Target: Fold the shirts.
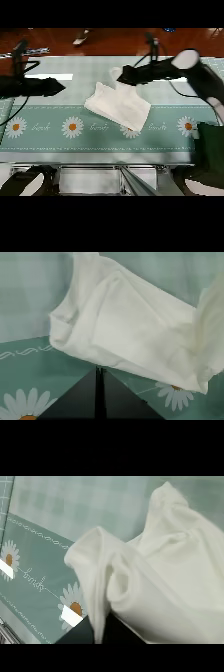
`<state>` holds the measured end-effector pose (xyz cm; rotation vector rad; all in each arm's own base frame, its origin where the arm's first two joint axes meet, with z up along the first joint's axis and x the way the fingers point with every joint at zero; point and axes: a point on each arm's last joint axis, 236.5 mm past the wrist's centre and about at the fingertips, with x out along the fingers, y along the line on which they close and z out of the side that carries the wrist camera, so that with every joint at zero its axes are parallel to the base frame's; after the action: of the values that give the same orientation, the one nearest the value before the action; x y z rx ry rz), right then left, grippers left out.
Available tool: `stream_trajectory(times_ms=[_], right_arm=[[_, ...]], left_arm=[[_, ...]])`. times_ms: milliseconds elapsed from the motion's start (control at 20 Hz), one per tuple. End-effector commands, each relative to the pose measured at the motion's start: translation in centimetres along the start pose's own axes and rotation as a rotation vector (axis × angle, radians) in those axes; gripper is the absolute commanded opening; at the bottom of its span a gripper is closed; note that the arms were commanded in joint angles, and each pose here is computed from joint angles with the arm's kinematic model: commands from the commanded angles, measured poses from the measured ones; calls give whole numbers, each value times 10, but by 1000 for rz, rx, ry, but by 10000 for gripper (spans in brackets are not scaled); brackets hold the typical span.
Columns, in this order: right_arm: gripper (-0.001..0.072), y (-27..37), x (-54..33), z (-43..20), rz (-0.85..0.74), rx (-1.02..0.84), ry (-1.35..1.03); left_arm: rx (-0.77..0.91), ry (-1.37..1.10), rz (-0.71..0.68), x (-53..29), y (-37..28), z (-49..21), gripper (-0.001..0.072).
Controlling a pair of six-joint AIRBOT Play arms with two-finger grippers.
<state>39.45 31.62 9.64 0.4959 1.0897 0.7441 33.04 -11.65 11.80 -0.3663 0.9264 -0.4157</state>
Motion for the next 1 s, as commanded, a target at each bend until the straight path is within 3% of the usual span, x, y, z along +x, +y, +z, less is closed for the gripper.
stream_trajectory(times_ms=[0, 200, 300, 450, 600, 700, 850, 950], right_arm=[[22, 2, 84, -11, 28, 2, 106], [38, -6, 132, -27, 35, 38, 151], [423, -2, 145, -32, 77, 47, 154], [413, 9, 110, 3, 154, 79, 110], [408, 9, 9, 43, 191, 76, 93], [408, -23, -71, 41, 18, 16, 94], [409, -102, -192, 13, -480, -2, -13], [409, -132, -231, -27, -605, 68, -120]], left_arm=[[-21, -97, 46, -30, 15, -15, 25], [-36, -80, 23, -26, 11, -19, 25], [-40, -60, 13, -20, 10, -21, 25], [-45, -38, 8, -4, 11, -21, 25], [-73, -9, 19, 12, 22, -21, 25], [-82, 6, 22, 16, 25, -23, 25], [-82, 8, 21, 17, 25, -23, 25], [-82, 9, 19, 17, 24, -24, 25]])
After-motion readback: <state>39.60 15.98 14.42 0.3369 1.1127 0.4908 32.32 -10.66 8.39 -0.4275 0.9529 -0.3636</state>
